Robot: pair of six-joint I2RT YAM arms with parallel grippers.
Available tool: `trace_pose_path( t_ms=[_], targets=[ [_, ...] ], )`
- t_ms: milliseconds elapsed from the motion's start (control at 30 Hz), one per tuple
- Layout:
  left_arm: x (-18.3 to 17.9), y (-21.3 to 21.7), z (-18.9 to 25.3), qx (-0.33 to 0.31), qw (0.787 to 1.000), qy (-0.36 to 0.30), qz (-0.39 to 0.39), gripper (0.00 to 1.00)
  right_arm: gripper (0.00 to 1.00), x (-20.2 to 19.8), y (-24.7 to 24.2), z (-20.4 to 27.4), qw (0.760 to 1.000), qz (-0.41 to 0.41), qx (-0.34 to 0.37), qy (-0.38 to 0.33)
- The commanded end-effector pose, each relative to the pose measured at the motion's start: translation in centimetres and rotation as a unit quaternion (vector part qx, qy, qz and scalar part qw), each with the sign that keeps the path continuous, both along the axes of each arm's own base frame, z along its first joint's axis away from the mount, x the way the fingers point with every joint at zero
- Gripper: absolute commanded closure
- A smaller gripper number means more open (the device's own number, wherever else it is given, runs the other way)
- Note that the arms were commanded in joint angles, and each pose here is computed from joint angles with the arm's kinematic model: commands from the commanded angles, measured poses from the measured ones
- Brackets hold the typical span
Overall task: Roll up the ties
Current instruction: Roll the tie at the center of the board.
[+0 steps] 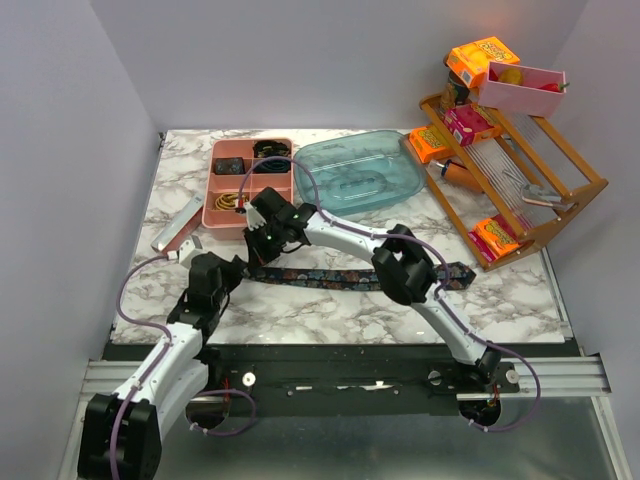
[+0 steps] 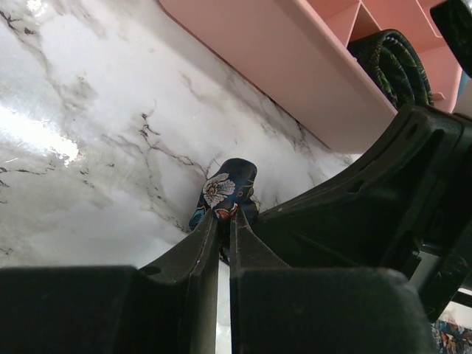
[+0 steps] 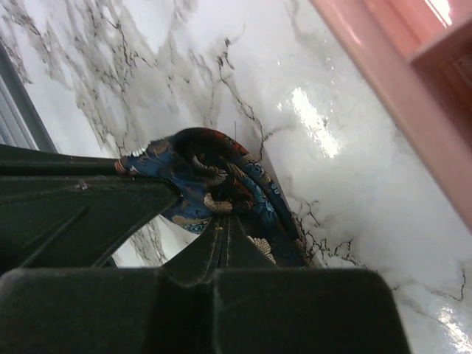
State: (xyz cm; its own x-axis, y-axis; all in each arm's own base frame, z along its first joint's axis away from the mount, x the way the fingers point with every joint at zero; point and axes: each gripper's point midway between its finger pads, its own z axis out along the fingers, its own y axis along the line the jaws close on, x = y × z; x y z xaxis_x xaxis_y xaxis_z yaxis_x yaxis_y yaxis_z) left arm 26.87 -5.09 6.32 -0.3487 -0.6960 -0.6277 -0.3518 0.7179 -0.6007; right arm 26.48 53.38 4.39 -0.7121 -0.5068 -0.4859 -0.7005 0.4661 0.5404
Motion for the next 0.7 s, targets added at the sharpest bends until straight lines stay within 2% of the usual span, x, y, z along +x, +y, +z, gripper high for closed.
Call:
trace_pose_path(
  t_ms=[0, 667],
  targets=[
    [0.7, 0.2, 1.5, 0.028, 0.999, -0.016, 0.008, 1.00, 0.99, -0.1, 1.3, 0.3, 1.000, 0.007, 0.016, 0.006],
    [1.2, -3.3, 3.3, 0.105, 0.993, -0.039, -0.037, 1.00, 0.99, -0.2, 1.9, -0.2, 0.999, 0.012, 0.025, 0.016]
  ],
)
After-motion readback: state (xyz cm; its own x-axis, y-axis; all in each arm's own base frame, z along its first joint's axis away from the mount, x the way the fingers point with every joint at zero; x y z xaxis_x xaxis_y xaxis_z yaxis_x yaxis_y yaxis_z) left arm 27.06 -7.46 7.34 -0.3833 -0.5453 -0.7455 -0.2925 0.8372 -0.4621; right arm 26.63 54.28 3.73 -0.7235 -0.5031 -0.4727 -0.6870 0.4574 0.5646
